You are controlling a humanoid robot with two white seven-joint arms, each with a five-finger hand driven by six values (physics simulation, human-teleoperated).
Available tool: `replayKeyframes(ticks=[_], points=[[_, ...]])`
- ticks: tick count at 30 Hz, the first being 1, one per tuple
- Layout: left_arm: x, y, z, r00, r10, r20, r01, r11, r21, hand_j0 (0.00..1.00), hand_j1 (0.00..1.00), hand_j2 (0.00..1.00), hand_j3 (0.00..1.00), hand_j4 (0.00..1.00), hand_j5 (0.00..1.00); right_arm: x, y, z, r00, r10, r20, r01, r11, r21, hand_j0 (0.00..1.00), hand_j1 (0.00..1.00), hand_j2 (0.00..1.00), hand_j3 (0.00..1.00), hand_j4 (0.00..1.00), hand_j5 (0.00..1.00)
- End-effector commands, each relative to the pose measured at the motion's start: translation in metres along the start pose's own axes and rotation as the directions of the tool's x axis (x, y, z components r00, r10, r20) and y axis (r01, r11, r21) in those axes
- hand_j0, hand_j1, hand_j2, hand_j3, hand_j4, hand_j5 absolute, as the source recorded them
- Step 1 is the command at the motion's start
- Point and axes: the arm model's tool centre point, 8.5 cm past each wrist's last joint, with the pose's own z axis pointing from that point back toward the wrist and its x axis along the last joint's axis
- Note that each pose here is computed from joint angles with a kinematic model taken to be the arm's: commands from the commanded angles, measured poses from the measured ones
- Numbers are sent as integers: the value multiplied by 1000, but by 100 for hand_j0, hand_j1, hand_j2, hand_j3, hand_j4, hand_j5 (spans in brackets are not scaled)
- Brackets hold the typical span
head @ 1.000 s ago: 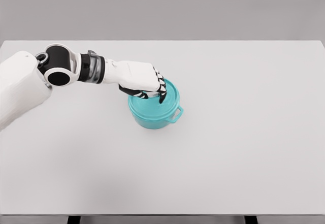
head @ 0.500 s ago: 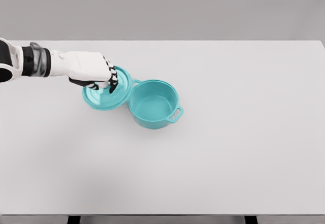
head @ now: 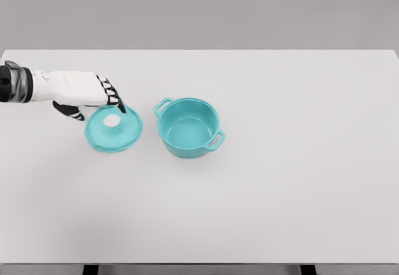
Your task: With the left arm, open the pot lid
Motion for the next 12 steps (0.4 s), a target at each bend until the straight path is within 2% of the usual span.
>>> replayKeyframes(ticks=[1, 3, 4, 5, 6, 7, 8, 10, 12], points=[[-1, -1, 1, 1000, 6, -2, -6, 1000, 1, 100, 100, 100, 100, 100, 100, 0, -1, 0, 1000, 0, 1, 0, 1000, -1, 100, 100, 100, 100, 100, 100], [-2, -1, 2, 1000, 13, -4, -13, 1000, 3, 100, 100, 100, 100, 100, 100, 0, 0, 0, 1000, 0, 0, 0, 1000, 1, 100, 100, 100, 100, 100, 100], [-17, -9, 10, 997, 59, -43, -59, 998, 1, 100, 100, 100, 100, 100, 100, 0, -1, 0, 1000, 0, 1, 0, 1000, -1, 100, 100, 100, 100, 100, 100], [-31, -13, 26, 990, 120, -74, -118, 992, 30, 100, 100, 100, 100, 100, 100, 0, -1, 0, 1000, 0, 1, 0, 1000, -2, 100, 100, 100, 100, 100, 100], [-49, -33, 40, 964, 246, -102, -240, 969, 63, 100, 100, 100, 100, 100, 100, 0, -1, 0, 1000, 0, 1, 0, 1000, -1, 100, 100, 100, 100, 100, 100], [-64, -51, 50, 931, 338, -134, -329, 940, 86, 100, 100, 100, 100, 100, 100, 0, 0, 0, 1000, 0, 0, 0, 1000, -1, 100, 100, 100, 100, 100, 100], [-75, -61, 59, 909, 383, -166, -371, 923, 102, 100, 100, 100, 100, 100, 100, 0, 0, 0, 1000, 0, 0, 0, 1000, 1, 100, 100, 100, 100, 100, 100], [-82, -72, 64, 889, 414, -194, -401, 910, 103, 100, 100, 100, 100, 100, 100, 0, -1, 0, 1000, 0, -1, 0, 1000, -1, 100, 100, 100, 100, 100, 100], [-81, -75, 63, 888, 417, -193, -405, 909, 99, 100, 100, 100, 100, 100, 100, 0, -1, 0, 1000, 0, 1, 0, 1000, -2, 100, 100, 100, 100, 100, 100]])
